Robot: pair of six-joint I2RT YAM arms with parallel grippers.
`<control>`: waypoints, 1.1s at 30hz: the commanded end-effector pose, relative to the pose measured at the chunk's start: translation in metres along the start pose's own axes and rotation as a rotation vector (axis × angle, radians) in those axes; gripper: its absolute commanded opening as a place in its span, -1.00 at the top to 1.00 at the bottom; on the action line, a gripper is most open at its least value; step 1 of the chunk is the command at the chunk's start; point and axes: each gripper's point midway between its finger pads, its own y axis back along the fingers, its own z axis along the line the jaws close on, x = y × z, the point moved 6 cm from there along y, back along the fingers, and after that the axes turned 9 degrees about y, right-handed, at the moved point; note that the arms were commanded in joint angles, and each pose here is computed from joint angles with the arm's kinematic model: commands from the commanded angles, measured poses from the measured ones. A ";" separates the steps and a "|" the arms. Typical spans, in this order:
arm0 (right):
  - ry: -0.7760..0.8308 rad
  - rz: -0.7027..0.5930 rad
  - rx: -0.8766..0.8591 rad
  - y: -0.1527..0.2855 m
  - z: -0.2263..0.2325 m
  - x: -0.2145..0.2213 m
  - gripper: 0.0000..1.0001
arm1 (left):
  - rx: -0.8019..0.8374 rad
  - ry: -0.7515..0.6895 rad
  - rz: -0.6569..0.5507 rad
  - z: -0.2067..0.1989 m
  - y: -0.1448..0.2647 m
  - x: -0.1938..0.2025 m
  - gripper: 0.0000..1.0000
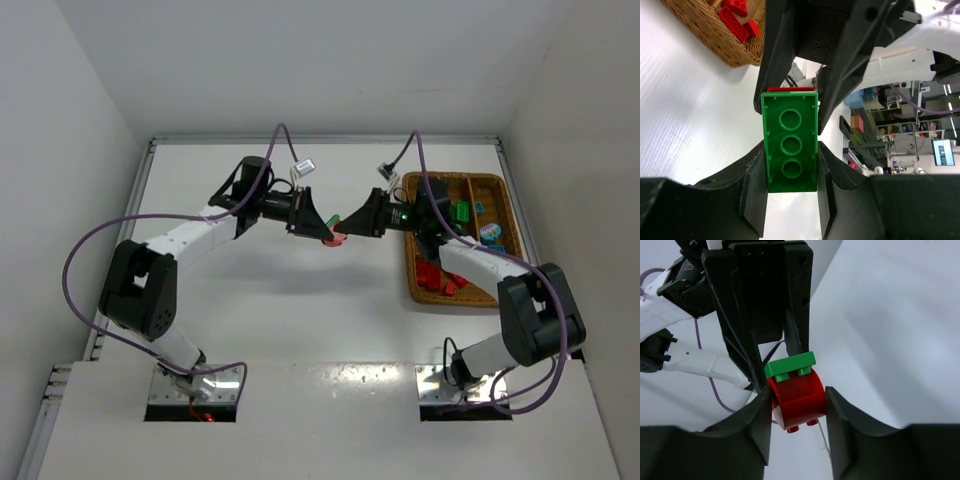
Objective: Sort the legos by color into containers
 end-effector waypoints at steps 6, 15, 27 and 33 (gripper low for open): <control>0.046 -0.016 -0.057 -0.002 0.014 -0.005 0.82 | 0.037 -0.141 -0.027 -0.027 0.004 -0.009 0.45; 0.058 0.003 -0.008 0.006 0.018 0.002 0.88 | 0.018 -0.121 -0.047 -0.019 0.012 -0.014 -0.29; 0.035 0.009 0.009 0.008 0.010 0.007 0.88 | 0.035 -0.121 -0.038 -0.018 0.019 -0.010 0.09; 0.034 -0.003 0.022 0.009 0.007 0.005 0.88 | 0.051 -0.100 0.000 -0.012 0.020 0.001 -0.22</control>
